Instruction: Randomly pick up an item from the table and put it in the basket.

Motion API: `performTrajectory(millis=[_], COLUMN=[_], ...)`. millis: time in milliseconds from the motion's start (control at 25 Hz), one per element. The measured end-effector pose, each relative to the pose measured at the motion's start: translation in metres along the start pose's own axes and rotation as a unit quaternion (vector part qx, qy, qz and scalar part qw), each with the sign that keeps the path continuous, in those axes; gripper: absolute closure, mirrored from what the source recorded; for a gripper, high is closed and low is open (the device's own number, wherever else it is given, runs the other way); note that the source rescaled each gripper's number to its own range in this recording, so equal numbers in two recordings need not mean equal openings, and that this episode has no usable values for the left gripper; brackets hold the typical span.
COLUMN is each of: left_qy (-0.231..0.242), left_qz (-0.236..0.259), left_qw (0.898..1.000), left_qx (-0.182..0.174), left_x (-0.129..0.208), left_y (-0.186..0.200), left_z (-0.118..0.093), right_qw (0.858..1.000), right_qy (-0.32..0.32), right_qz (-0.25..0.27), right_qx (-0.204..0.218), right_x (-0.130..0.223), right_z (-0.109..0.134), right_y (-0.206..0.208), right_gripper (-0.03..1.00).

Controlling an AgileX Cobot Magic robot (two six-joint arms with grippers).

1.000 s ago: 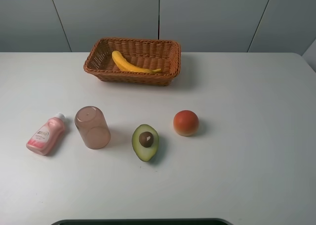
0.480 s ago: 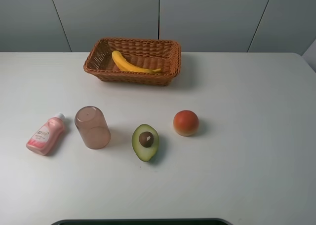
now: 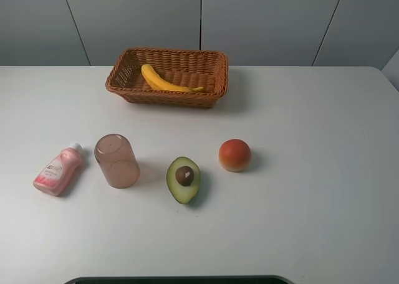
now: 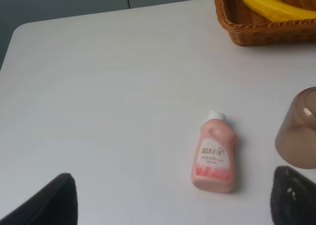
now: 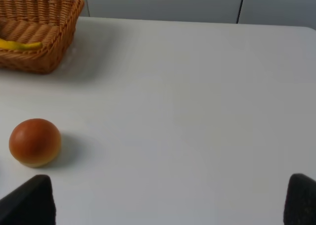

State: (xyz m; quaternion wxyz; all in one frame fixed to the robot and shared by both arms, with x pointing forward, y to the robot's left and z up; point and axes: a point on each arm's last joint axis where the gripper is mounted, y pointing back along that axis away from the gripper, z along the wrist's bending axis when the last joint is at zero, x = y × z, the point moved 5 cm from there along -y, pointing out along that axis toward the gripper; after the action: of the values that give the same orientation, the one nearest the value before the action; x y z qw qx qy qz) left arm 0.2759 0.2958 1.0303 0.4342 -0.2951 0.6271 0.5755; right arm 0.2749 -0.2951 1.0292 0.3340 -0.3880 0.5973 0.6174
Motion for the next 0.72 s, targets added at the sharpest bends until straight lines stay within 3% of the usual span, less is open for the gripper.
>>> performTrajectory(millis=[720], left_qy=[-0.002], left_qz=[0.0], left_qw=[1.0], left_qx=[0.0], left_x=[0.0], left_y=[0.0], left_z=[0.0], right_qw=[1.0], right_qy=[-0.013], right_qz=[-0.002], right_qx=[0.0], right_x=[0.0001], right_z=[0.0], right_y=[0.0005], right_gripper=[-0.03])
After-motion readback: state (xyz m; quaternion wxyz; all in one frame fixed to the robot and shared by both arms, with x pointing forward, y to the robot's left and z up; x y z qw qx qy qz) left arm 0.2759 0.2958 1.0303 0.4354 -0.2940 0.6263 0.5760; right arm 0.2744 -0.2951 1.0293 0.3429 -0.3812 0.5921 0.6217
